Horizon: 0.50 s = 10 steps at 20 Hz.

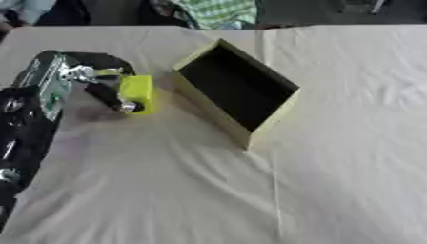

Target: Pick up objects on the table and place them in the box.

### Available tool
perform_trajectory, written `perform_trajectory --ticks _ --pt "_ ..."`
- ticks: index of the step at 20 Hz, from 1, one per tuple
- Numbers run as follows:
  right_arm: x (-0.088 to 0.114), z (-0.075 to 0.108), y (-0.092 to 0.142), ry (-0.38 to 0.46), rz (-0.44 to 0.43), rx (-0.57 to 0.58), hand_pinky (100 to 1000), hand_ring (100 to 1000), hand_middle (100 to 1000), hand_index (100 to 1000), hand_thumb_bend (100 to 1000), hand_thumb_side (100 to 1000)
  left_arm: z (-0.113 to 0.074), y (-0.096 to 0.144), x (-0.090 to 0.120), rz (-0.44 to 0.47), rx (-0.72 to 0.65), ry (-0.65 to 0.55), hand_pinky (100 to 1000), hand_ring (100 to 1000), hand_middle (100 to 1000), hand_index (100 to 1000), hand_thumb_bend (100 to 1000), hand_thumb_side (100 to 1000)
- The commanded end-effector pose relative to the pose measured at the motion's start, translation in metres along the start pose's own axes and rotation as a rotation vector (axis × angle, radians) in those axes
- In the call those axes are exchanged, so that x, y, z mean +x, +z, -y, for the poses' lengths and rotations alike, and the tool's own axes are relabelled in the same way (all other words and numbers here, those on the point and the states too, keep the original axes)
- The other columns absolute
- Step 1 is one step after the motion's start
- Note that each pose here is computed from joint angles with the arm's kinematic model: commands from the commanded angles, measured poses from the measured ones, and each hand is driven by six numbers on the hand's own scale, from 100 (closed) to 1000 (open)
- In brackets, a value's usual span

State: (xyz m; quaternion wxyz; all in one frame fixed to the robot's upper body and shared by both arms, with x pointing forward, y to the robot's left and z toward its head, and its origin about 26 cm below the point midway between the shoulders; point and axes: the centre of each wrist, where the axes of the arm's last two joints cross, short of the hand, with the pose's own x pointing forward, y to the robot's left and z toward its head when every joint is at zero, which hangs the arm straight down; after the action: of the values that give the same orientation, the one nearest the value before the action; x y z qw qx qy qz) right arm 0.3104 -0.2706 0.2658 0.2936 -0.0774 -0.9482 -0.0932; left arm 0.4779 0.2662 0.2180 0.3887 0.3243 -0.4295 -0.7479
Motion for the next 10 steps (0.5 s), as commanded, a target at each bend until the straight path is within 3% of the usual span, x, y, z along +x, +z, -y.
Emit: perform_trajectory --ticks 1,8,10 --pt "0.008 0.000 -0.005 -0.005 0.033 0.009 741 738 497 808 100 671 -0.016 0.011 -0.001 0.047 -0.053 -0.127 943 888 782 778 100 763" --pt "0.008 0.000 -0.005 -0.006 0.032 0.009 741 738 497 809 100 673 -0.042 0.031 0.007 -0.008 0.085 -0.162 894 830 736 723 100 653" --pt "0.008 0.000 -0.005 -0.007 0.033 0.009 741 738 497 809 100 673 -0.056 0.042 0.011 -0.040 0.189 -0.153 803 729 616 637 100 553"
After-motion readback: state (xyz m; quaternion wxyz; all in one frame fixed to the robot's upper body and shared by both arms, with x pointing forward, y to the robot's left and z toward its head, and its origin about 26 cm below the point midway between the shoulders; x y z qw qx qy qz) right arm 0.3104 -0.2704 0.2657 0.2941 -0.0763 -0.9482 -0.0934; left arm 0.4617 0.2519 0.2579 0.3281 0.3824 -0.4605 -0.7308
